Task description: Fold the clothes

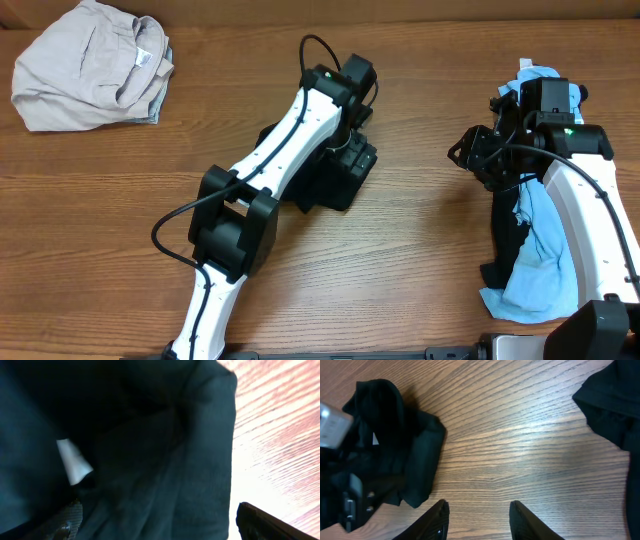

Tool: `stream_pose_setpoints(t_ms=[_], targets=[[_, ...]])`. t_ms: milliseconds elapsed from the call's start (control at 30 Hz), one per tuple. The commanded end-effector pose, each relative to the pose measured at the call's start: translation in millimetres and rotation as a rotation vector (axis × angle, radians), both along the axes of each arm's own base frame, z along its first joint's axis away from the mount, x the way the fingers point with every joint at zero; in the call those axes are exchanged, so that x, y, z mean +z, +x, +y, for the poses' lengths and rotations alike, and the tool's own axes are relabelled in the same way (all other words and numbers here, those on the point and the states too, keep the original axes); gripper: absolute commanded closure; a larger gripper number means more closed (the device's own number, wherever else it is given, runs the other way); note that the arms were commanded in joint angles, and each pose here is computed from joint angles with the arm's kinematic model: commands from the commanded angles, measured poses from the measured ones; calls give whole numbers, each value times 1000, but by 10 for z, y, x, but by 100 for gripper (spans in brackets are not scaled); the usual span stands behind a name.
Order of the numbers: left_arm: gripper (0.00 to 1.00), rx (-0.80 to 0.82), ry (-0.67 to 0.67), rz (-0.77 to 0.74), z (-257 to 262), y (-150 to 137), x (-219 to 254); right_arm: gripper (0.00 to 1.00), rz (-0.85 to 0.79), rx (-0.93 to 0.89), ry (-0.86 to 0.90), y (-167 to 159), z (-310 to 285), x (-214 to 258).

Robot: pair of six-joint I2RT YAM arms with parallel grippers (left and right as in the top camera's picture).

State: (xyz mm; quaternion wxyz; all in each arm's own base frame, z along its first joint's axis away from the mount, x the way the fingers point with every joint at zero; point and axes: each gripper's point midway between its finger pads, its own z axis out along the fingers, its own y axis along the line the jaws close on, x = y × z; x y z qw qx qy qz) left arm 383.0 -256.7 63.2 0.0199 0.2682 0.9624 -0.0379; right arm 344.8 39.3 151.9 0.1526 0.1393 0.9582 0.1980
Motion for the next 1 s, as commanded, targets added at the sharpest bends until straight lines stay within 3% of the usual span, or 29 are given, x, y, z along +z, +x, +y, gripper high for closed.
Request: stream_pose_setpoints(t_ms=[0, 167, 400, 500, 633, 700, 900, 967], targets=[[0, -135, -7, 44, -172, -221, -166, 57, -30, -1, -22, 44, -47, 73], [0, -270, 90, -6, -225, -318, -318, 57, -28, 0, -22, 40, -46, 72], [0, -339, 239, -58, -46, -331, -549, 57, -27, 2, -23, 35, -46, 70], [0, -331, 245, -75, -20, -286, -587, 57, -28, 3, -23, 36, -46, 70], [11, -289, 256, -151, 6, -85, -582, 57, -24, 3, -23, 28, -45, 67], [27, -212, 304, -219, 135, 104, -541, 57, -16, 3, -22, 10, -44, 60], [92, -107, 321, -224, 383, 252, -530, 57, -14, 5, -27, 4, -50, 55], [96, -55, 320, -221, 482, 299, -520, 57, -13, 4, -31, 4, -57, 53]])
